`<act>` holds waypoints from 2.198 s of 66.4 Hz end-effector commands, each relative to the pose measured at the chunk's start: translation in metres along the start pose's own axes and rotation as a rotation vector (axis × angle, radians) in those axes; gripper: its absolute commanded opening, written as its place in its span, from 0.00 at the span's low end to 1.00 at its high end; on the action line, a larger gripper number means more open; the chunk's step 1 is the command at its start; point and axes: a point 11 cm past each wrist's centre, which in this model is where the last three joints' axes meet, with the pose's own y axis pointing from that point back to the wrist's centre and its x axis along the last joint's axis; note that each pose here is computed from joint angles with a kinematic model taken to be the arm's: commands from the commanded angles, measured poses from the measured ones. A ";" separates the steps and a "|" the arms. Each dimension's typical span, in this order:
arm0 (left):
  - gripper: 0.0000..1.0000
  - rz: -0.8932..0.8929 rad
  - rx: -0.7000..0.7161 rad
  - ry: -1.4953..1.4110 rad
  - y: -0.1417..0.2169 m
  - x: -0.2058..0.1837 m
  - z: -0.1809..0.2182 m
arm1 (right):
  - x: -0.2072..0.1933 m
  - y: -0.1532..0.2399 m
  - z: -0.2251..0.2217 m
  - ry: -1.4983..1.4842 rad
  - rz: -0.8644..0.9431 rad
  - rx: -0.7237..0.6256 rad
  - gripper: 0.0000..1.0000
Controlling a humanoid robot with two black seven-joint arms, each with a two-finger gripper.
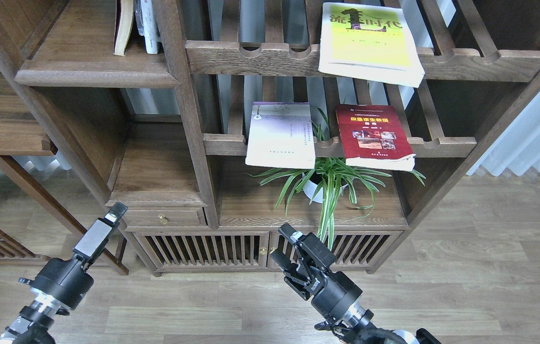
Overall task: Organize books on shelf
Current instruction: 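Raise the right gripper toward the red book on the middle shelf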
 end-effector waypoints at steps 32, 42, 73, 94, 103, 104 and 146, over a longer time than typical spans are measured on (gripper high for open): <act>1.00 0.009 0.071 0.019 0.000 0.003 -0.024 | -0.005 -0.003 -0.004 0.027 -0.047 -0.002 1.00; 1.00 0.012 0.069 0.018 0.000 0.004 -0.023 | -0.002 -0.002 -0.004 0.026 -0.040 -0.001 1.00; 1.00 0.021 -0.002 0.066 0.004 0.007 -0.007 | -0.002 -0.006 -0.027 0.053 -0.030 0.063 1.00; 1.00 0.036 -0.009 0.079 0.007 0.011 -0.007 | -0.007 -0.007 -0.052 0.071 -0.042 0.132 1.00; 1.00 0.046 -0.012 0.085 0.011 0.014 -0.009 | -0.007 -0.007 -0.056 0.070 -0.043 0.179 1.00; 1.00 0.047 -0.011 0.085 0.012 0.014 -0.010 | -0.007 -0.007 -0.057 0.069 -0.043 0.193 1.00; 1.00 0.060 -0.024 0.087 0.016 0.017 -0.008 | -0.015 -0.010 -0.077 0.076 -0.064 0.320 1.00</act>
